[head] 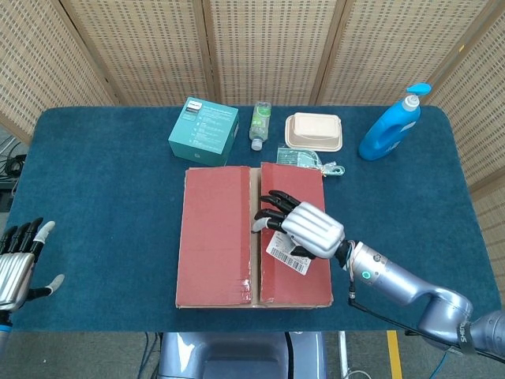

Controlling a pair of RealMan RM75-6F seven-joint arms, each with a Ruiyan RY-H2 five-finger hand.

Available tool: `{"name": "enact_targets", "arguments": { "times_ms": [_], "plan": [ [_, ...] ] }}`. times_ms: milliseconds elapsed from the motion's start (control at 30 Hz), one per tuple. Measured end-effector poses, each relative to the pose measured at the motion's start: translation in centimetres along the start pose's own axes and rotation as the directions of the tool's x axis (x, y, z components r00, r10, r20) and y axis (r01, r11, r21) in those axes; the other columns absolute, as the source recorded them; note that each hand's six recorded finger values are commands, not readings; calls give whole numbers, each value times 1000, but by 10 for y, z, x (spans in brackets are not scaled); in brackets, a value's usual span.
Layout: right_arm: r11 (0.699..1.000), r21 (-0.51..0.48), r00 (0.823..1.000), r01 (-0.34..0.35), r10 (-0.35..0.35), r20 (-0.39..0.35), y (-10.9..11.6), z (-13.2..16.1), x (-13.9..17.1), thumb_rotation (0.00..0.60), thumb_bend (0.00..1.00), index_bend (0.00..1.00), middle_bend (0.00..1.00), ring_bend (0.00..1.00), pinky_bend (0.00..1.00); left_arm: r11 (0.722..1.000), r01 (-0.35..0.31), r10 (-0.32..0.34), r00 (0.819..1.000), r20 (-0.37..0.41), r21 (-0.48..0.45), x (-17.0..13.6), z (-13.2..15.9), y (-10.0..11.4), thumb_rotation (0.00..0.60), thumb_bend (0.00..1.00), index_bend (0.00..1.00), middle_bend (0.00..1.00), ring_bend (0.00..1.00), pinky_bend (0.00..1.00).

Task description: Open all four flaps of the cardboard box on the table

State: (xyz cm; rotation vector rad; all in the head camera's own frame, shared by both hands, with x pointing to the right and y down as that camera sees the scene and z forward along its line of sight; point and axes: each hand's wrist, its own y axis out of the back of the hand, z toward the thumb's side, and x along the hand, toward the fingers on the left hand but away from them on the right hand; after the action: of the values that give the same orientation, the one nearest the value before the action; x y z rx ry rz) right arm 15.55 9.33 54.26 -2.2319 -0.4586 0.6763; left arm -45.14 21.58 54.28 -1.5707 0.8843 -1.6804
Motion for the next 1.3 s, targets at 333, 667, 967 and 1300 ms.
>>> {"name": "enact_targets", "arguments": {
  "times_ms": [333, 667, 967, 1300],
  "plan": [
    [1000, 20, 1000, -7, 8, -7, -2, 2, -16, 600, 1000, 280, 248, 0, 0, 1000, 16, -16, 1000, -13, -4, 2, -4, -4, 519, 269, 0, 0, 0, 0],
    [998, 45, 999, -36, 37, -16, -10, 7, -27, 600, 1000, 280, 248, 0, 0, 999, 33, -33, 999, -15, -16, 4, -6, -7, 519, 271, 0, 0, 0, 0],
    [997, 59, 998, -55, 55, 1, -16, 1, -30, 600, 1000, 305, 295, 0, 0, 999, 40, -41, 999, -18, -22, 4, -6, -8, 520, 270, 0, 0, 0, 0],
    [997, 67, 999, -48, 47, 14, -15, -6, -29, 600, 1000, 331, 394, 0, 0, 998, 53, -53, 999, -3, -36, 6, -2, -9, 521, 272, 0, 0, 0, 0]
  ]
}}
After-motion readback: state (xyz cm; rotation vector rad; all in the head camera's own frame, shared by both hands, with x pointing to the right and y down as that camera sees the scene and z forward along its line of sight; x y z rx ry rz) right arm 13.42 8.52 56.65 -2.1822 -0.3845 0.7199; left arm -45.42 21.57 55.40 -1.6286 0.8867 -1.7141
